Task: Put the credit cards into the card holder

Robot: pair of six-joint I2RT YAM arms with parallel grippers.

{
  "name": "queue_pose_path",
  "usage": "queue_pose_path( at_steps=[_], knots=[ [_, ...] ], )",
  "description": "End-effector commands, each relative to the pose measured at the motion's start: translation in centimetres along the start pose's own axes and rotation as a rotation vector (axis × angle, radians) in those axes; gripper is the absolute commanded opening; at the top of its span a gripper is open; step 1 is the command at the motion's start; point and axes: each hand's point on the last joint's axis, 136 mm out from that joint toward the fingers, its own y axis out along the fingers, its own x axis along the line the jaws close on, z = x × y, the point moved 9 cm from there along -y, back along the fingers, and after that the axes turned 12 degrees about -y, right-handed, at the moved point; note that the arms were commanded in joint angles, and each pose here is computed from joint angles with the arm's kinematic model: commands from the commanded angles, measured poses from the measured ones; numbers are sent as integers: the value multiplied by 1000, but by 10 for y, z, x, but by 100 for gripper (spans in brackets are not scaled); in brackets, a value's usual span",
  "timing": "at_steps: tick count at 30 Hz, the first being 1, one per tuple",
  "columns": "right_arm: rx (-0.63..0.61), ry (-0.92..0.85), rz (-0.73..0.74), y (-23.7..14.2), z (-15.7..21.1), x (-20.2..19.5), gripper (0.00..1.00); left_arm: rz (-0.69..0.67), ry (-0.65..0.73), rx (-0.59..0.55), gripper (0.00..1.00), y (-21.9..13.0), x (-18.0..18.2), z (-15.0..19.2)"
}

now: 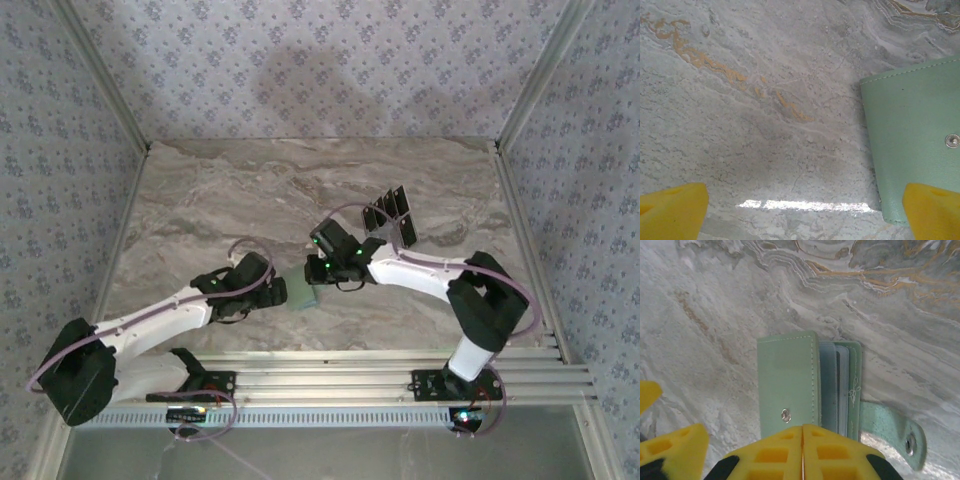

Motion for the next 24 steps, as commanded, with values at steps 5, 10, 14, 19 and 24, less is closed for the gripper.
queue_pose_path(
  at_steps=[5, 10, 14, 19, 24],
  knots=[
    [49, -7, -1, 21, 12, -2, 7, 15, 9, -3, 100, -1, 1, 1],
    [66, 15, 10, 29, 25, -8, 7, 44, 33, 4, 100, 0, -3, 0],
    [72, 20, 15, 32, 29, -10, 6, 58, 61, 19, 100, 2, -8, 3],
    [76, 22, 16, 34, 31, -12, 6, 51, 110, 30, 100, 8, -14, 10],
    [78, 24, 18, 36, 32, -12, 6, 22, 144, 39, 100, 16, -16, 15]
  ],
)
